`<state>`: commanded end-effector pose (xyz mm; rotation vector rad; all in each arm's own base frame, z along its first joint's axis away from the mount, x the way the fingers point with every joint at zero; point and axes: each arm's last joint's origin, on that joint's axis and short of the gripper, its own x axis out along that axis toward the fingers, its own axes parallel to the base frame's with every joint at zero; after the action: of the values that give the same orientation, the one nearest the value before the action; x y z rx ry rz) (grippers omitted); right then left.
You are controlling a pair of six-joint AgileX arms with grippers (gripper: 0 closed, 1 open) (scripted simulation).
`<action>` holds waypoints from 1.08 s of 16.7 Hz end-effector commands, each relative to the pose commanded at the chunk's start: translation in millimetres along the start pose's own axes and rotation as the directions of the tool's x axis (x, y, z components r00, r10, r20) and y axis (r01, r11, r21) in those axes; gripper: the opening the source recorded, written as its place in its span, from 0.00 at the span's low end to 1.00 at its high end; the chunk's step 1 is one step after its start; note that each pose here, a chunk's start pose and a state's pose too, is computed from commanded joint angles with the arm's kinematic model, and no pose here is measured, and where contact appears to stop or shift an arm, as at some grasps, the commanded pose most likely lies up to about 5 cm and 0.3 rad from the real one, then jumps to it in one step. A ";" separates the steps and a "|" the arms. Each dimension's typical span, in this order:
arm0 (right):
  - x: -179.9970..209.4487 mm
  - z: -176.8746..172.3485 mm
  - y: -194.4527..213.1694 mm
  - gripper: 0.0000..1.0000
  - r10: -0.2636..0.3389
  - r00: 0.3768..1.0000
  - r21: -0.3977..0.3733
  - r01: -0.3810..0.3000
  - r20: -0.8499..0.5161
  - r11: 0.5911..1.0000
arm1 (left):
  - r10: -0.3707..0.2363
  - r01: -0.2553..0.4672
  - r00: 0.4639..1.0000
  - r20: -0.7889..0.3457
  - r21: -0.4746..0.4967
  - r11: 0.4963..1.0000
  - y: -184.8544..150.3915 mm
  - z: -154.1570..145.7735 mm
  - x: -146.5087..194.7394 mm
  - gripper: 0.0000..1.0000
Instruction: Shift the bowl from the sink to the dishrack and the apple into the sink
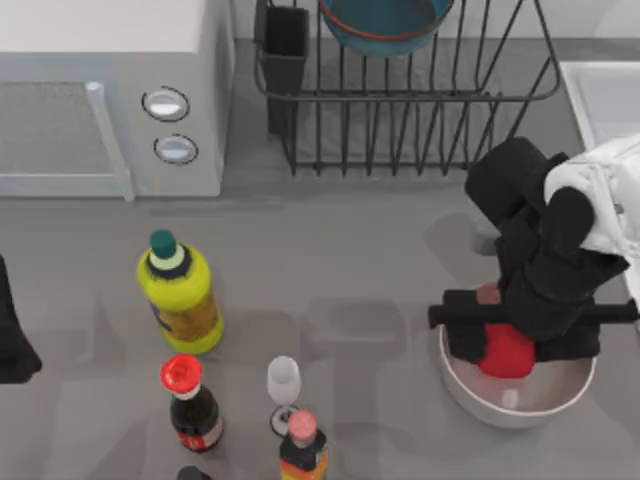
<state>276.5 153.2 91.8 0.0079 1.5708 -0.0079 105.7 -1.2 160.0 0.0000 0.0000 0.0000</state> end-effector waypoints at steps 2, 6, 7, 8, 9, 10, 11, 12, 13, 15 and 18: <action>0.0 0.0 0.0 0.00 0.000 1.000 0.000 0.000 0.000 1.000 | 0.000 0.000 1.000 0.000 0.000 1.000 0.0 0.0 0.0 1.00; 0.0 0.0 0.0 0.00 0.000 1.000 0.000 0.000 0.000 1.000 | 0.000 0.000 1.000 0.000 0.000 1.000 0.0 0.0 0.0 1.00; -37.2 -6.9 5.0 0.00 0.031 0.998 -0.022 -0.030 0.058 0.999 | 0.000 0.000 1.000 0.000 0.000 1.000 0.0 0.0 0.0 1.00; -38.1 -6.6 5.1 0.00 0.032 0.998 -0.021 -0.030 0.058 0.999 | 0.000 0.000 1.000 0.000 0.000 1.000 0.0 0.0 0.0 1.00; -41.8 -5.4 5.7 0.00 0.033 0.998 -0.020 -0.032 0.061 0.999 | 0.000 0.000 1.000 0.000 0.000 1.000 0.0 0.0 0.0 1.00; -48.1 -3.9 6.7 0.00 0.034 0.997 -0.019 -0.033 0.063 0.999 | 0.000 0.000 1.000 0.000 0.000 1.000 0.0 0.0 0.0 1.00; -56.6 -2.6 7.7 0.00 0.035 0.997 -0.020 -0.034 0.064 0.999 | 0.000 0.000 1.000 0.000 0.000 1.000 0.0 0.0 0.0 1.00; -66.6 -1.9 8.5 0.00 0.033 0.998 -0.022 -0.032 0.061 0.999 | 0.000 0.000 1.000 0.000 0.000 1.000 0.0 0.0 0.0 1.00; -77.8 -2.2 8.7 0.00 0.029 0.998 -0.023 -0.028 0.053 0.999 | 0.000 0.000 1.000 0.000 0.000 1.000 0.0 0.0 0.0 1.00; -102.1 -4.1 7.6 0.00 0.020 0.999 -0.023 -0.019 0.038 1.000 | 0.000 0.000 1.000 0.000 0.000 1.000 0.0 0.0 0.0 1.00; -131.9 -6.3 5.6 0.00 0.028 0.998 -0.022 -0.027 0.052 0.999 | 0.000 0.000 1.000 0.000 0.000 1.000 0.0 0.0 0.0 1.00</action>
<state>270.2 158.8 223.7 0.0123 1.5181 0.0302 105.7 -1.2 160.0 0.0000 0.0000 0.0000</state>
